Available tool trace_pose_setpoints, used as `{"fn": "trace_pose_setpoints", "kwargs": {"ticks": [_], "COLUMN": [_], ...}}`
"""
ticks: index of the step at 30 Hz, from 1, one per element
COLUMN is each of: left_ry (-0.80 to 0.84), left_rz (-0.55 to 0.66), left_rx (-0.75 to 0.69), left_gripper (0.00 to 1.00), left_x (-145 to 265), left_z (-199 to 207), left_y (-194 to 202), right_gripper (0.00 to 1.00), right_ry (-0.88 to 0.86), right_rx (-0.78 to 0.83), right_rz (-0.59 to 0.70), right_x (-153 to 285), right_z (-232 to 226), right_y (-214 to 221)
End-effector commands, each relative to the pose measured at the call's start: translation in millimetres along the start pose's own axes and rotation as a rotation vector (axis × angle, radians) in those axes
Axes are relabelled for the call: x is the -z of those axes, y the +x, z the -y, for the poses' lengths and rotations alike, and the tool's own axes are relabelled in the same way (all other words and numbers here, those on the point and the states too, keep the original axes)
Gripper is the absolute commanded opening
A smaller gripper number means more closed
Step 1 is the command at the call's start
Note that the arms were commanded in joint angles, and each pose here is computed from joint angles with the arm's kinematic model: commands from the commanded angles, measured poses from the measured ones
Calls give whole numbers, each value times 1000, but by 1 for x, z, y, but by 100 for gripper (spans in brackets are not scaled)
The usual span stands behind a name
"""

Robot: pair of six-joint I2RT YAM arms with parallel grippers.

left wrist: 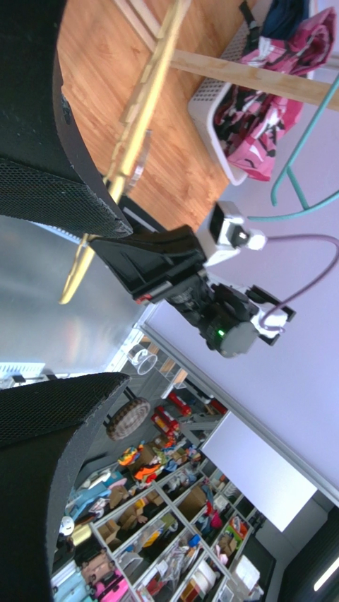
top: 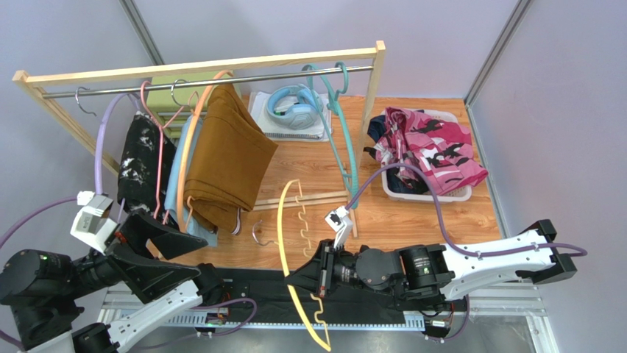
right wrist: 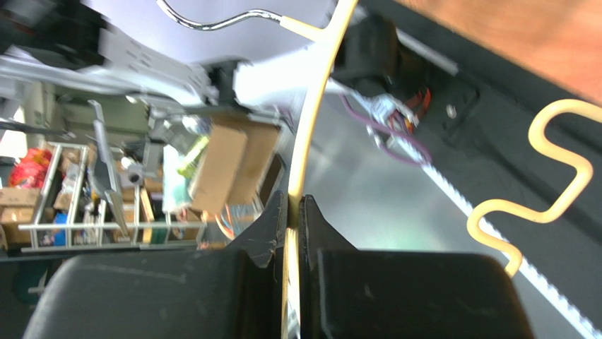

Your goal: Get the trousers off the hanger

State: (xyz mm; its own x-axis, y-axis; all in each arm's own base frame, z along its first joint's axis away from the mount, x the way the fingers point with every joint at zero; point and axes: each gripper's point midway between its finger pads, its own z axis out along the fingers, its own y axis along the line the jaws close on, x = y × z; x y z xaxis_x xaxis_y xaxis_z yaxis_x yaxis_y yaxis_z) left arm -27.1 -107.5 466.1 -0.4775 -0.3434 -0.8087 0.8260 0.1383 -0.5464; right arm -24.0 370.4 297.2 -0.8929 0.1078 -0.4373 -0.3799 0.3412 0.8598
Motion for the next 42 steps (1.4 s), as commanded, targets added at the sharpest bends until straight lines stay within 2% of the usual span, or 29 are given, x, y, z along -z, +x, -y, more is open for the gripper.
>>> {"fn": "trace_pose_setpoints", "kwargs": {"ticks": [1,6,11,19,25,42], "left_ry": [-2,21,71,58,123,100], "left_rz": [-29,-61,-37,-16,-15,-59], "left_rx": [61,132,168,207,239,244], "left_gripper": [75,73,74,74,74,74], "left_x": [-13,-31,-38,-47,-57,-73], "left_z": [-13,-24,-19,-27,-24,-38], "left_y": [15,30,27,26,29,39], "right_gripper": [0,0,0,0,0,0], "right_ry": [-151,-193,-185,-182,-201,-229], "right_rx": [1,39,84,42,26,18], "right_rz": [231,376,467,513,552,587], "right_x": [16,31,33,14,5,5], "right_z": [-50,-90,-109,-125,-133,-143], "right_y": [-57,-100,-127,-143,-155,-166]}}
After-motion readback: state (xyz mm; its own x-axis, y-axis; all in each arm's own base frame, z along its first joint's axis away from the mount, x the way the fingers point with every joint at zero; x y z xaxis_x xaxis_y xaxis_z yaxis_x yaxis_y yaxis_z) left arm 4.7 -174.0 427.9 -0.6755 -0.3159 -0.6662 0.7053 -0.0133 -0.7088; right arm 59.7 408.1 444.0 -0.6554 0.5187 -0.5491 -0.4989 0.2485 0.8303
